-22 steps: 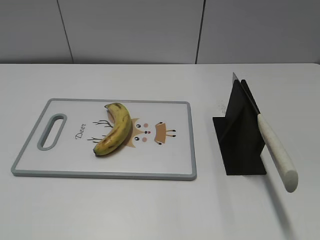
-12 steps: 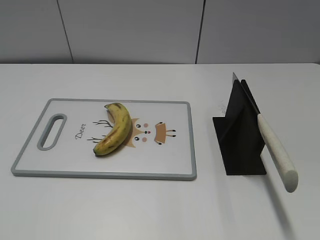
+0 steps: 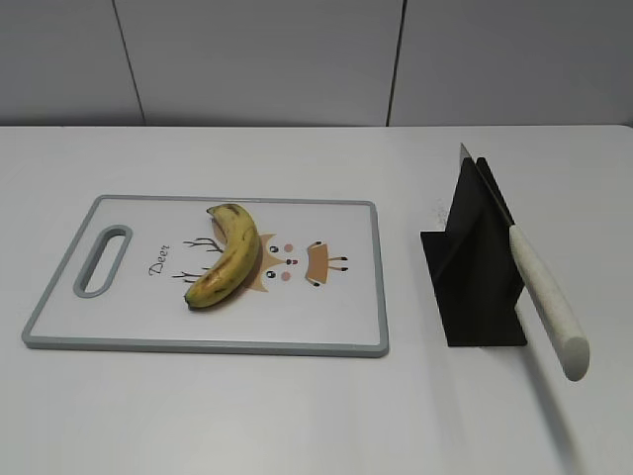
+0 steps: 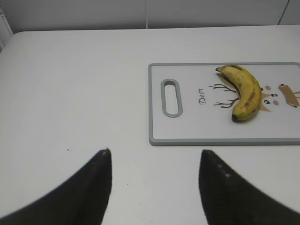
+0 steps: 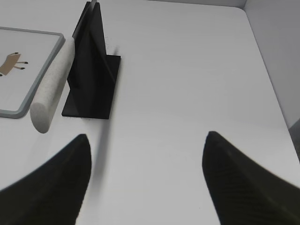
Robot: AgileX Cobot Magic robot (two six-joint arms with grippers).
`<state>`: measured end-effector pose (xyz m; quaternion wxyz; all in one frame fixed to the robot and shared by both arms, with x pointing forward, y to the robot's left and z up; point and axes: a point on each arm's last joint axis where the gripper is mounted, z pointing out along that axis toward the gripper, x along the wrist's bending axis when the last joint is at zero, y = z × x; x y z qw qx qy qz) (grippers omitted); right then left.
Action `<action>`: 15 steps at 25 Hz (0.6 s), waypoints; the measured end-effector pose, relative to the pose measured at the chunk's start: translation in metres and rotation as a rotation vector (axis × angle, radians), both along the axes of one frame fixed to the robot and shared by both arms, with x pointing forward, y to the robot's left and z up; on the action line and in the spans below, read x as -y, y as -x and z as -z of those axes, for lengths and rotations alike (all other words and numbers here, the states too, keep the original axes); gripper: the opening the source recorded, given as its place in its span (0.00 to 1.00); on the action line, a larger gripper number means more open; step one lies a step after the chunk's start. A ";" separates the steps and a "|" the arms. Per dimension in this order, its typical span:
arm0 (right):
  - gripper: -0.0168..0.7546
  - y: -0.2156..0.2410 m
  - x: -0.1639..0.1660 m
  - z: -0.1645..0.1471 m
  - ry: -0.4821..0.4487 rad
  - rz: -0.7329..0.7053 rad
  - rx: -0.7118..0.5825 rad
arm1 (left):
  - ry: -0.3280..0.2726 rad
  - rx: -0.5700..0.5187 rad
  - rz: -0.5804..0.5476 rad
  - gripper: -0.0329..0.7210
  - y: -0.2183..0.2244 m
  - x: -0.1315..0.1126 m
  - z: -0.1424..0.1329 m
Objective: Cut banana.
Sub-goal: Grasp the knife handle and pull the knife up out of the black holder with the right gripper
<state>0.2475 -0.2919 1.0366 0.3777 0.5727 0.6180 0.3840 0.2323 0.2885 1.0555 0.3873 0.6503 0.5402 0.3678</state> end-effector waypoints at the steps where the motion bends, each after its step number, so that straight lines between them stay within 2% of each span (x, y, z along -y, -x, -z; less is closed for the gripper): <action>1: 0.75 0.000 0.000 0.000 0.000 0.000 0.000 | 0.000 0.000 0.000 0.80 0.000 0.000 0.000; 15: 0.75 0.000 0.000 0.000 0.000 0.000 0.000 | 0.000 0.000 0.000 0.80 0.000 0.000 0.000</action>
